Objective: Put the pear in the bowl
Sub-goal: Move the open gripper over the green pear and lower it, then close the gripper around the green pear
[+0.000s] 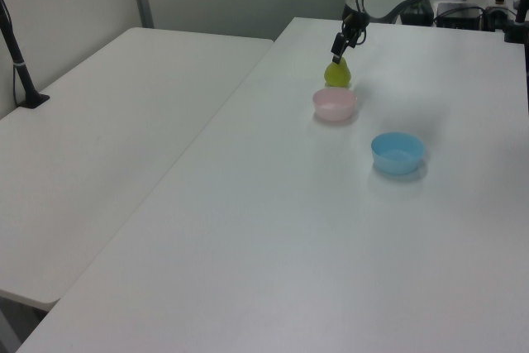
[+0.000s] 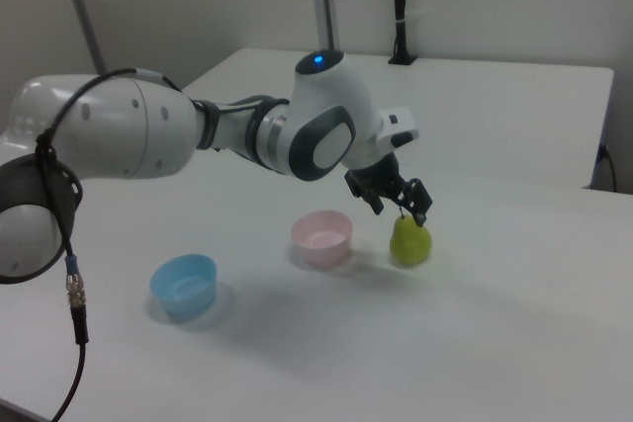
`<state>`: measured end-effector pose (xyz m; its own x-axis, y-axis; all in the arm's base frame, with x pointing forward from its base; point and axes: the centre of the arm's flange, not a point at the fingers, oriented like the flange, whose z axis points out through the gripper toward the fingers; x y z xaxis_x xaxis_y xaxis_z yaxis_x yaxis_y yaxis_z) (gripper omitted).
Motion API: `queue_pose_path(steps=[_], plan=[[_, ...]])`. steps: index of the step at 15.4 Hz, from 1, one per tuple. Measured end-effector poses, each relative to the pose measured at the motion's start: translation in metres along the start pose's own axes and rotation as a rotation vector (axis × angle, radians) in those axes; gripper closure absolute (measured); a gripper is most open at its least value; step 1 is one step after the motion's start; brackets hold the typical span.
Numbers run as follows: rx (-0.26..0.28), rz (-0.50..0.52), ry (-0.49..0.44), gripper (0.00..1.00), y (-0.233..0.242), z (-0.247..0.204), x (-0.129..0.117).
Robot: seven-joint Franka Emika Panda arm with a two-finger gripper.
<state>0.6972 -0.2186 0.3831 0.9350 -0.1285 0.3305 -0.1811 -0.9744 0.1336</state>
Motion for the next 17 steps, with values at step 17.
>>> queue_pose_path(steps=[17], plan=[[-0.008, -0.010, 0.041, 0.17, -0.007, 0.063, -0.009]])
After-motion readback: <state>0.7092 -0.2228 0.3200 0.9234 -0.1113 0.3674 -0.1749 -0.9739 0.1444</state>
